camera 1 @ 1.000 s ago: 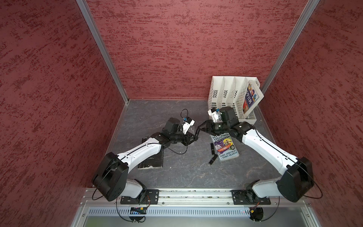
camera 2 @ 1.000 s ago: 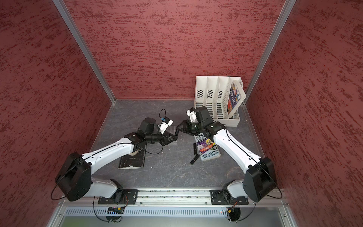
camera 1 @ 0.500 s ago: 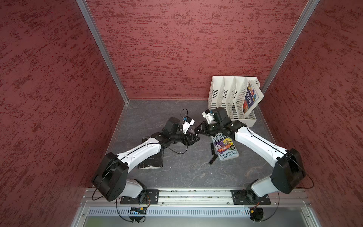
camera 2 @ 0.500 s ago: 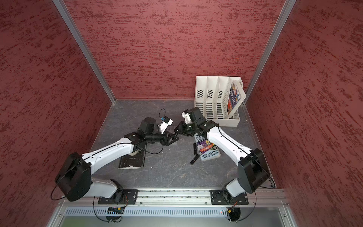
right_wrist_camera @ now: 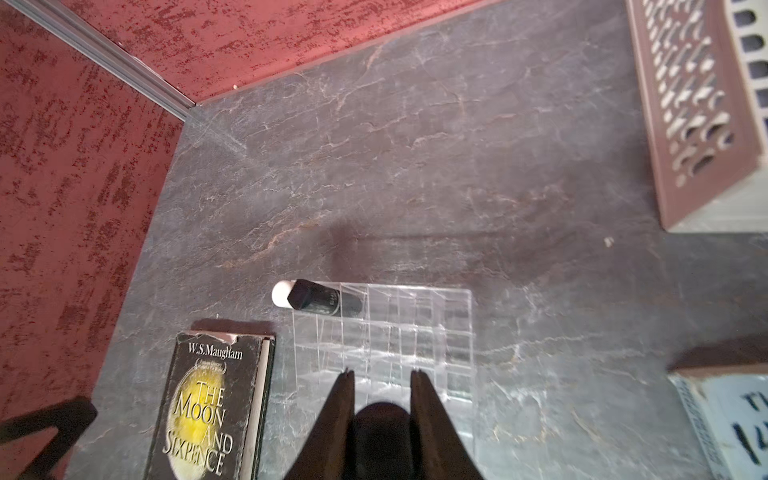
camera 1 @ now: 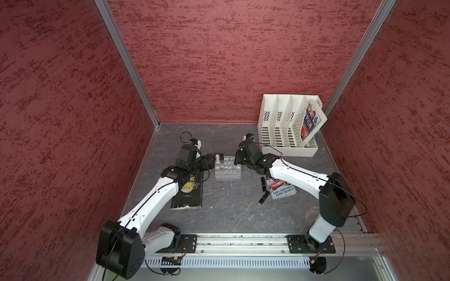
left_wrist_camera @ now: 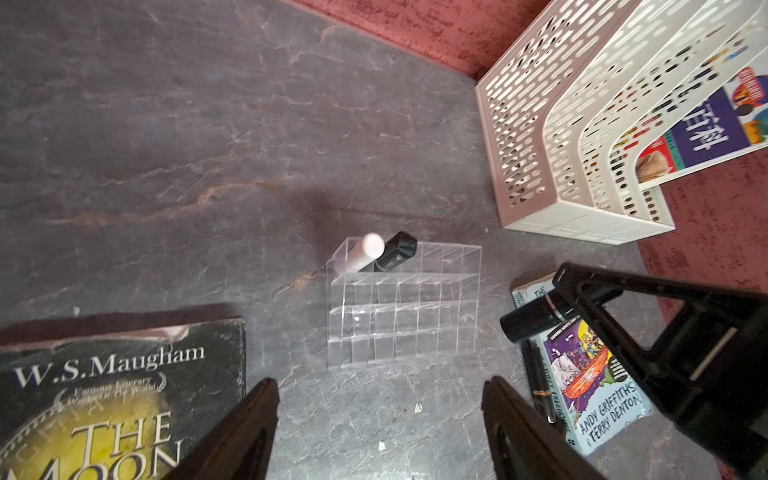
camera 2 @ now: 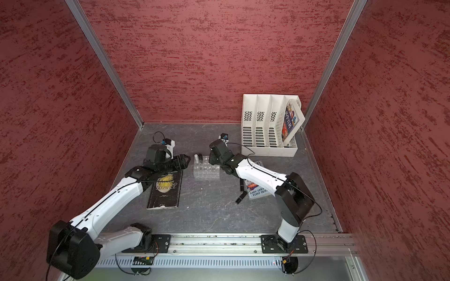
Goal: Arrange the lipsticks in the organizer
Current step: Place the lipstick in the storage box.
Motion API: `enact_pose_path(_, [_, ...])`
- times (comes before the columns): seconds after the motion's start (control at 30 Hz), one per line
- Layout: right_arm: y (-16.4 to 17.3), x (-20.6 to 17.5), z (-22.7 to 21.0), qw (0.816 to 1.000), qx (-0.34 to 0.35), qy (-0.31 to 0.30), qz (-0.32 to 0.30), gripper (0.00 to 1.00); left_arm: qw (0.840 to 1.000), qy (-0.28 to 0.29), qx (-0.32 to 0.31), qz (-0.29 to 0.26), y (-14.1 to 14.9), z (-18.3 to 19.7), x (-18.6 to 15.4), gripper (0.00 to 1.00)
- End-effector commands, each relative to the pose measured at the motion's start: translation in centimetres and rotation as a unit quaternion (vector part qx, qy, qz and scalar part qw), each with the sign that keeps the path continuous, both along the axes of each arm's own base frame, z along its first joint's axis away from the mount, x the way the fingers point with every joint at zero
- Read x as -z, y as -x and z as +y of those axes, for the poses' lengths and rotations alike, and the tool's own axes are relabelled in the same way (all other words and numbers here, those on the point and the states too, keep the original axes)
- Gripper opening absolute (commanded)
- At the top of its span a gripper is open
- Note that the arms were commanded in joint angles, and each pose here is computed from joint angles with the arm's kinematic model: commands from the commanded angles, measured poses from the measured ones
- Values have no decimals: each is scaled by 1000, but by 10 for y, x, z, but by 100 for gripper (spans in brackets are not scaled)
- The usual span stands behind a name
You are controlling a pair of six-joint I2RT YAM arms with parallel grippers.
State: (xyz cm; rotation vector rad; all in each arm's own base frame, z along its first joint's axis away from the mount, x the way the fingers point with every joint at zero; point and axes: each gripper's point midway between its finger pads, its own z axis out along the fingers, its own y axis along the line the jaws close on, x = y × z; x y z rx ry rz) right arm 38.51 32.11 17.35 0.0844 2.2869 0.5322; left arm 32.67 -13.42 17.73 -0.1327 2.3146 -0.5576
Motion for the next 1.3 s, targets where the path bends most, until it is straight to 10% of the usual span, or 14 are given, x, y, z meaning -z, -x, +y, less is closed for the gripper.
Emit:
enact_pose_path(0.0, [-31, -19, 9, 996, 33, 24, -77, 15, 999, -2, -23, 27, 6, 6, 19, 81])
enact_pose_path(0.3, [-50, 6, 43, 996, 18, 44, -77, 14, 997, -38, -64, 2, 3, 28, 19, 100])
enact_pose_path(0.6, [-55, 31, 54, 998, 9, 35, -45, 14, 992, 81, -101, 9, -2, 51, 24, 100])
enact_pose_path(0.9, [-55, 50, 49, 998, 15, 54, -33, 14, 994, 51, -96, -19, -2, 50, 14, 100])
enact_pose_path(1.27, [-53, 48, 51, 998, 8, 52, -29, 41, 995, -14, -77, -66, 3, 39, -7, 100])
